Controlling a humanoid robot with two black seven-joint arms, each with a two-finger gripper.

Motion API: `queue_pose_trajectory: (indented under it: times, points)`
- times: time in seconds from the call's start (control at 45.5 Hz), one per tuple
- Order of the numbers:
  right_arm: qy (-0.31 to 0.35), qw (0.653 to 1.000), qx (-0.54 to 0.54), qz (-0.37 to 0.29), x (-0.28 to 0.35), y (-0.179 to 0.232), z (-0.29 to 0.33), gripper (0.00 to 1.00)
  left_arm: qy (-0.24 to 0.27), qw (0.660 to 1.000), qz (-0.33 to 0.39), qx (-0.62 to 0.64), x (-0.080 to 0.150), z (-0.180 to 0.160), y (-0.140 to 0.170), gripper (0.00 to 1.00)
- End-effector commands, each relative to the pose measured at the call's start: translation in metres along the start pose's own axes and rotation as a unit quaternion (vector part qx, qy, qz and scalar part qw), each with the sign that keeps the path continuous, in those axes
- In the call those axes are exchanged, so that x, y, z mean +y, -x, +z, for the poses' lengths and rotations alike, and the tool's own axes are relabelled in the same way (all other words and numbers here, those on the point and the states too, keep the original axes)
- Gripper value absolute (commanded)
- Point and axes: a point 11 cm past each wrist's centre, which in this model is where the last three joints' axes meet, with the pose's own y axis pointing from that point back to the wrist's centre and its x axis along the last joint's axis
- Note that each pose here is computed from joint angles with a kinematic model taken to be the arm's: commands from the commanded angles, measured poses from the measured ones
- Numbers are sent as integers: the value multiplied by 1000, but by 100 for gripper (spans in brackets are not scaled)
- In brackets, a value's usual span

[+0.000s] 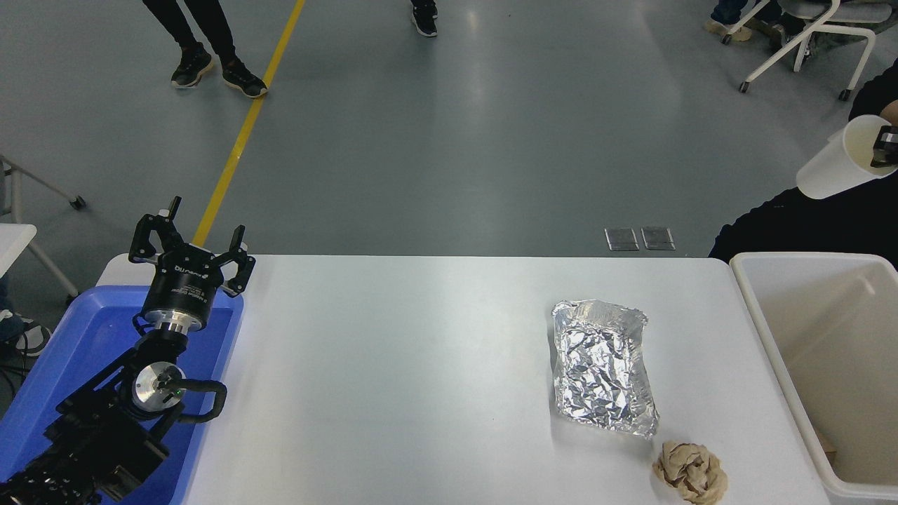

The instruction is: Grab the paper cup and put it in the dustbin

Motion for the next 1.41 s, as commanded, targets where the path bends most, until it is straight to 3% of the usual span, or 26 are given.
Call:
queue_pose_trajectory:
  times: [0.0,0.22,0.549,1.011,1.385]
  points:
    - [84,995,-35,37,-22,57,55,0,0,1000,0,0,0,0,0,98]
    - [122,987,-90,45,-33,119,86,0,0,1000,0,0,0,0,0,98]
    - [159,969,-169,89,-38,170,103,0,0,1000,0,0,0,0,0,98]
    - [174,965,-192,35,-48,269,90,0,0,1000,0,0,0,0,0,98]
    - [172,965,-199,24,-50,292,80,0,0,1000,0,0,-1,0,0,98]
